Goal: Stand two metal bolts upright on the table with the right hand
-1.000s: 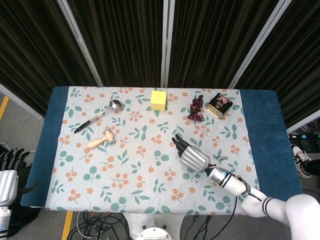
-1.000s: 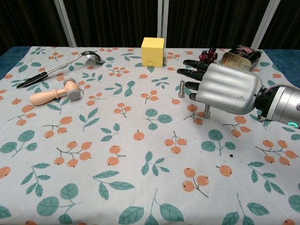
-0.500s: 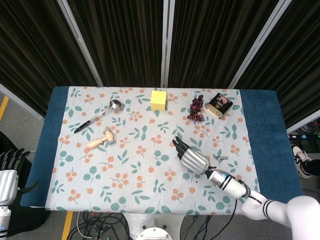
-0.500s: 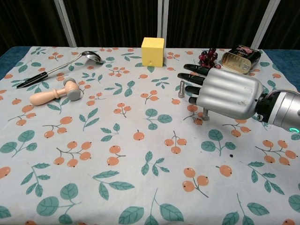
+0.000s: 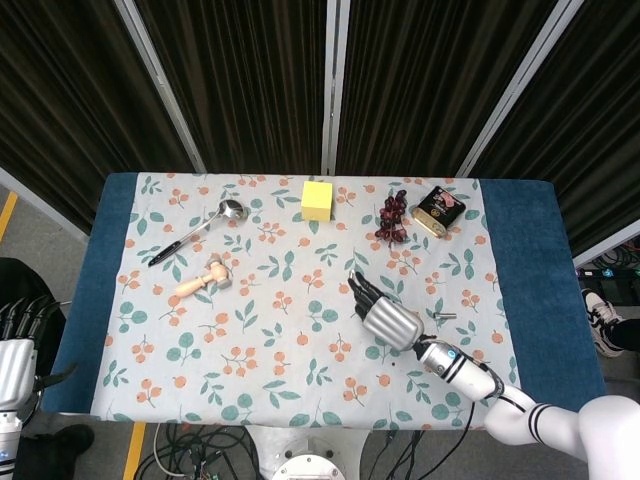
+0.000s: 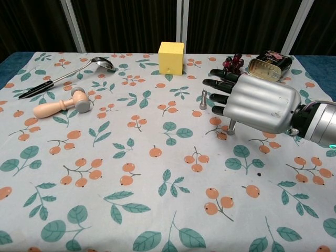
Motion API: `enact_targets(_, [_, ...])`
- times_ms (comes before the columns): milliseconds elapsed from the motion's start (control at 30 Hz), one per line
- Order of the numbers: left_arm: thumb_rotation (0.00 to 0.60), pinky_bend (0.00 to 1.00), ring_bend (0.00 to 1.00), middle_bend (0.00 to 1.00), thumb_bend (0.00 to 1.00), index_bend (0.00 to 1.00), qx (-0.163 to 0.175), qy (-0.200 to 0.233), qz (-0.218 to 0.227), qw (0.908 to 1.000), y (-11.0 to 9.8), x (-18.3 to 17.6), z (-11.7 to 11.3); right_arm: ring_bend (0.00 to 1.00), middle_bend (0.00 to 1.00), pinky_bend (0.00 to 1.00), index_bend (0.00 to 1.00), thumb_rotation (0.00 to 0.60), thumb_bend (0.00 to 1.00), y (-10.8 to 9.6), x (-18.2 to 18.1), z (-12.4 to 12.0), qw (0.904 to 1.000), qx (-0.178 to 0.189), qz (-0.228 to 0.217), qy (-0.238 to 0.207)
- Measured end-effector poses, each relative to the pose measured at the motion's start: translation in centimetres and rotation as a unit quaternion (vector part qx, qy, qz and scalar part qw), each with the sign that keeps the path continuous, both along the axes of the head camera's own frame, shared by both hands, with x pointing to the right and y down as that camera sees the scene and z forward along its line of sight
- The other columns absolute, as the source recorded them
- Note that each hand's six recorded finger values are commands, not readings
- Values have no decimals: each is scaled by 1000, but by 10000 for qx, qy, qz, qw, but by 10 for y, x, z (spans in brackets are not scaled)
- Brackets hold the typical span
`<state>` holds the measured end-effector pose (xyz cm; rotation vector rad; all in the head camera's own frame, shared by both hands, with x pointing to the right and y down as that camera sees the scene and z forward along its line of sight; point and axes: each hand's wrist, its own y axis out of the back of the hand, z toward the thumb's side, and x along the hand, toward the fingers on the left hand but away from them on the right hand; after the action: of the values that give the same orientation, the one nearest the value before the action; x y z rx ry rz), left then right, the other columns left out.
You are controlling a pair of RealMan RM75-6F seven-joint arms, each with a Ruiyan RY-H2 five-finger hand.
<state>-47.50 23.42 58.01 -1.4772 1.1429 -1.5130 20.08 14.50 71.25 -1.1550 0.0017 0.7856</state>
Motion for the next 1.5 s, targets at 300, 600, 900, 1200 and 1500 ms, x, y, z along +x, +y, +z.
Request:
enact_targets(300, [600,0,0,87,0,158,31,-1,81,10000,-5,3,-1,0,235,0,317,600,184,-14,12,-36,9850,-407,1211,-1158])
enact_targets(600, [600,0,0,87,0,158,7,16,172,9999,-9,8,1,0,233,0,467,600,208,-33,92,-56,8943,-1772,3590,-2001])
enact_targets(900, [600,0,0,87,0,158,0,29,226,9997,-11,13,1,0,223,0,493,600,196,-22,147,-36,8375,-2512,4590,-1573])
enact_targets(1200, [600,0,0,87,0,158,-35,39,181,9998,-9,12,3,0,222,0,496,600,232,-15,157,-11,8460,-2394,4604,-1226])
enact_targets(1500, [600,0,0,87,0,158,-54,46,165,9998,-8,11,4,0,216,0,498,600,262,-7,158,11,8534,-2344,4545,-1008])
